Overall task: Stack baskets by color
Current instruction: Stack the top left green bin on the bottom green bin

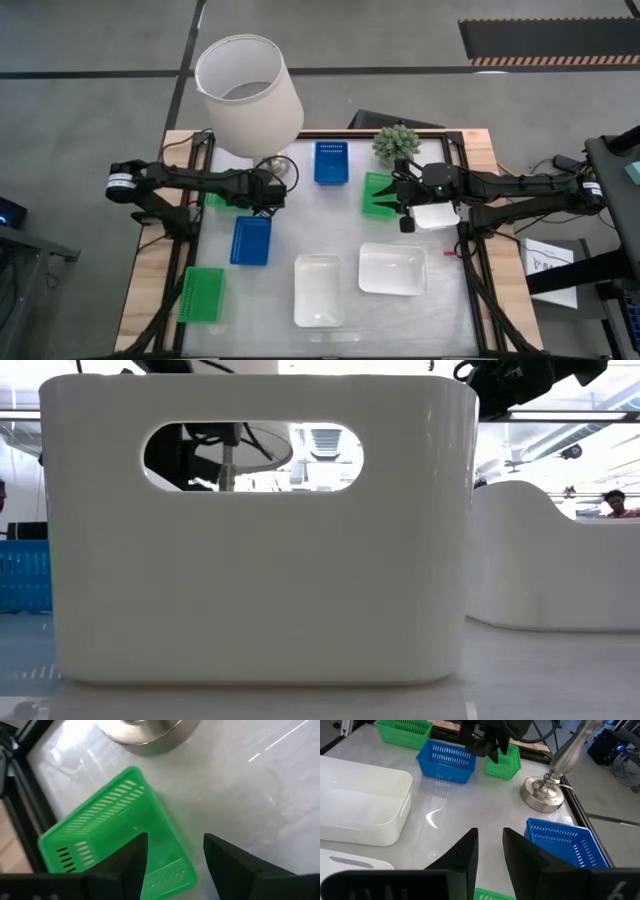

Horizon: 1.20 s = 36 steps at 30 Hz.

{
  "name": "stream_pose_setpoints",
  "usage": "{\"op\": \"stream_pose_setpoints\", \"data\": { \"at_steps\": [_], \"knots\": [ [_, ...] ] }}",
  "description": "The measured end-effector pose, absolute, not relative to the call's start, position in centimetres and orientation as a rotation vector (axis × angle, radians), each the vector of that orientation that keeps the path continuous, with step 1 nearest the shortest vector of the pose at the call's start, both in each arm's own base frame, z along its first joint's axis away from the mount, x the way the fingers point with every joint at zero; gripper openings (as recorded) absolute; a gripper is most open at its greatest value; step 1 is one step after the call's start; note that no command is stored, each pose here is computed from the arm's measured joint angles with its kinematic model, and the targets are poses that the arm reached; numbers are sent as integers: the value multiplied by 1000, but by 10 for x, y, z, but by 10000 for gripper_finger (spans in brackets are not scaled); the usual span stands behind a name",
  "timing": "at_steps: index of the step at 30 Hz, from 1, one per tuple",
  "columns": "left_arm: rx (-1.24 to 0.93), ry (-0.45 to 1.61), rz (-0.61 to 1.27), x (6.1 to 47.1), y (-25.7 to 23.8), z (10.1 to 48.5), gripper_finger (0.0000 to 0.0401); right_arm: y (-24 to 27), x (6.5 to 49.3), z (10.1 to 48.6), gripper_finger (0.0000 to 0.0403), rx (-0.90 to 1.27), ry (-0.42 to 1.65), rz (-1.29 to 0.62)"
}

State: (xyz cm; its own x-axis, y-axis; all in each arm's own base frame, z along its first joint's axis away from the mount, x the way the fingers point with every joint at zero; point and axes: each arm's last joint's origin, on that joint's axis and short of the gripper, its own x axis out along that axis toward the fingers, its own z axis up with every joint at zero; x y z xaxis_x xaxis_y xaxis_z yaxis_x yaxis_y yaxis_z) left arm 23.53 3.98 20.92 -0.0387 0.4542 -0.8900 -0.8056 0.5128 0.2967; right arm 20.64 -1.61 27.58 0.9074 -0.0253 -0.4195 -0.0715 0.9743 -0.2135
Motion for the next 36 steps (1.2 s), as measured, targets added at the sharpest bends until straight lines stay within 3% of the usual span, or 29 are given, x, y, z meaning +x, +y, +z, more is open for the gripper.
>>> {"op": "stream_pose_setpoints", "data": {
  "at_steps": [18, 22, 29, 36],
  "knots": [
    [-390, 1160, 1098, 223, 40, 167, 172, -16, 206, 275, 82, -212, 435, 21],
    [-385, 1159, 1101, 223, 40, 166, 131, -16, 206, 275, 82, -211, 437, 21],
    [-367, 1160, 1099, 222, 39, 167, 12, -16, 206, 274, 82, -201, 438, 19],
    [-287, 1205, 1106, 223, 31, 189, 2, -16, 206, 274, 82, -201, 439, 19]
  ]
}}
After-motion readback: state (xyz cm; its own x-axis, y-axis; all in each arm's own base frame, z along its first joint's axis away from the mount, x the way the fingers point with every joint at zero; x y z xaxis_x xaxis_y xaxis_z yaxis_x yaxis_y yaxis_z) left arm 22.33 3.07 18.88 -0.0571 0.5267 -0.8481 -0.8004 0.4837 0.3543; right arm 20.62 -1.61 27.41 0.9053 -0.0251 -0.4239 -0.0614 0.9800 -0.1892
